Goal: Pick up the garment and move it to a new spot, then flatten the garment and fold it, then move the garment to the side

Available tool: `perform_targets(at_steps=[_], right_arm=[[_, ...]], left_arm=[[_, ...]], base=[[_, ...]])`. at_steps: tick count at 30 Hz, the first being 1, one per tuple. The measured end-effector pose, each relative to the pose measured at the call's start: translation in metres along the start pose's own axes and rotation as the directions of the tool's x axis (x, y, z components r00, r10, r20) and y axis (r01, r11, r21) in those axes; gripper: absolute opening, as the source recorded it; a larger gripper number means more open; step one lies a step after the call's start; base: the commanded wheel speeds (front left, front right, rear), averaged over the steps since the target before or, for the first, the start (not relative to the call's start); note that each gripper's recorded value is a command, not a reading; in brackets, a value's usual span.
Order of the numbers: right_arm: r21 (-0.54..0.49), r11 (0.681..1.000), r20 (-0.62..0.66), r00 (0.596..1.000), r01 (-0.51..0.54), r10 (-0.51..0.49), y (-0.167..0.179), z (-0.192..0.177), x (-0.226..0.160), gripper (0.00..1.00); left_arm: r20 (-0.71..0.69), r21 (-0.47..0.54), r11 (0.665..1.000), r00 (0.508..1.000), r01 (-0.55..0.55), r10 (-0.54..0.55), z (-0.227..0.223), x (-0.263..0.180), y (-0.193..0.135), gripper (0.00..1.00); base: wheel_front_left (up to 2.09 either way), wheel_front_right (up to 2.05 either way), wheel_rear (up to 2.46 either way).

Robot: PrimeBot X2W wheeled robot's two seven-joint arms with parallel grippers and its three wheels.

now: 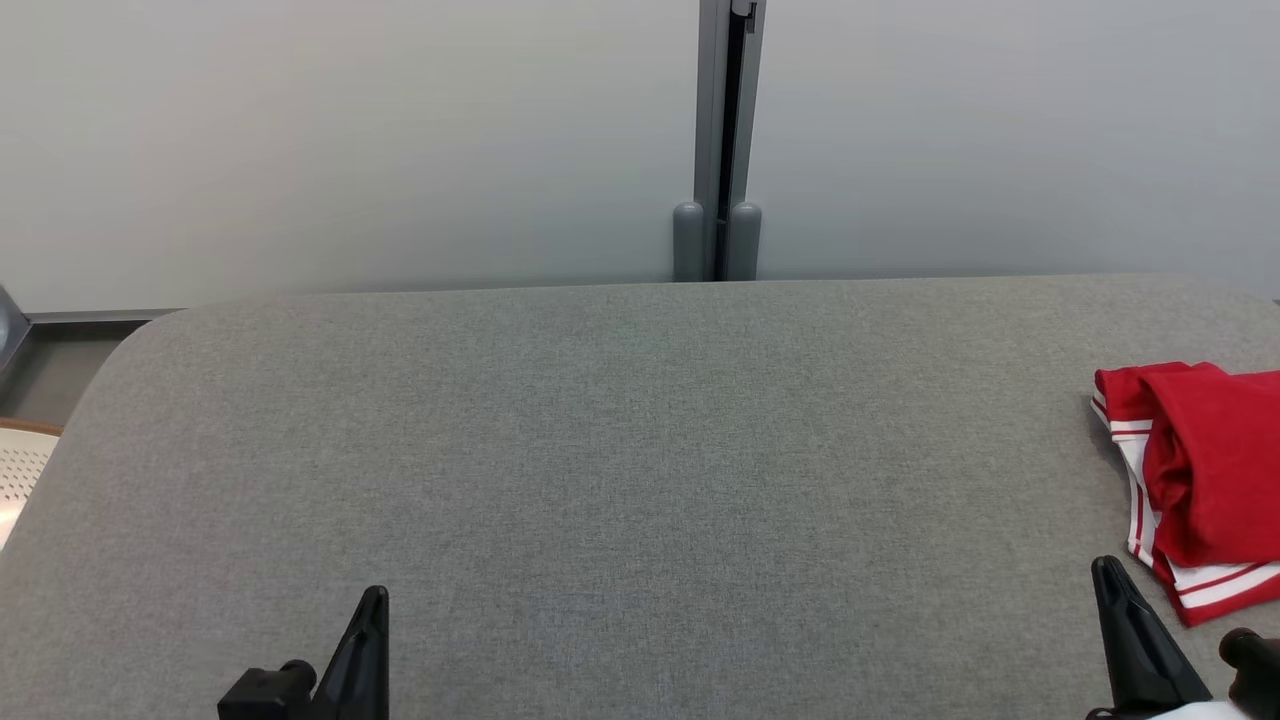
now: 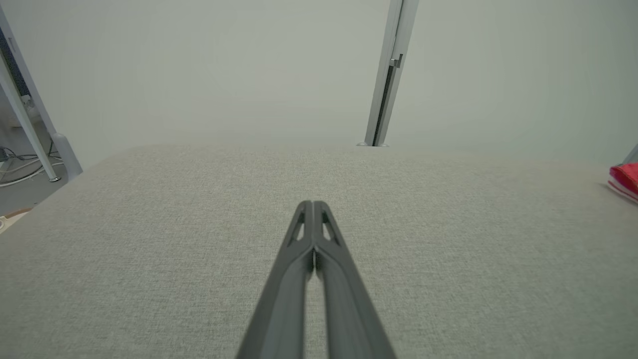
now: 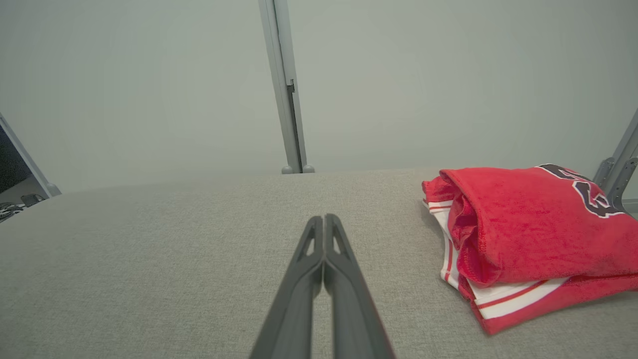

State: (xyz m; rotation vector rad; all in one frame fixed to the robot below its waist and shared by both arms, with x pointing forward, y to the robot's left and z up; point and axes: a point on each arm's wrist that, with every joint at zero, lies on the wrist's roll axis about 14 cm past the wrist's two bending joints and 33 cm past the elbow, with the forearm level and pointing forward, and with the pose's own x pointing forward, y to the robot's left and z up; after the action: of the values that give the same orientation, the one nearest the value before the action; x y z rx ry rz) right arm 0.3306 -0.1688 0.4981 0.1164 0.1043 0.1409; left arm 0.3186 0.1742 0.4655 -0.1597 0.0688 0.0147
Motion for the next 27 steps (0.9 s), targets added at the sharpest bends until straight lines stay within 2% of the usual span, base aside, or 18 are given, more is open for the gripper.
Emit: perform_targets(at_steps=[14,27], right_arm=[[0.248,0.969,0.006,1.0,0.017,-0.019,-0.006,-0.001,0.007,0.0],[0.451,0.892,0.025,0.999,0.018,-0.032,-0.01,0.002,0.016,0.0]], left_arm=[[-0.051,-0.238,0.97,0.998,-0.055,0.044,-0.002,0.009,0.011,0.0],[-0.077,-0.435,0.896,0.996,-0.083,0.055,0.001,0.019,0.016,0.0]], base=[[0.0,0.0,0.0],[0.0,0.0,0.0]])
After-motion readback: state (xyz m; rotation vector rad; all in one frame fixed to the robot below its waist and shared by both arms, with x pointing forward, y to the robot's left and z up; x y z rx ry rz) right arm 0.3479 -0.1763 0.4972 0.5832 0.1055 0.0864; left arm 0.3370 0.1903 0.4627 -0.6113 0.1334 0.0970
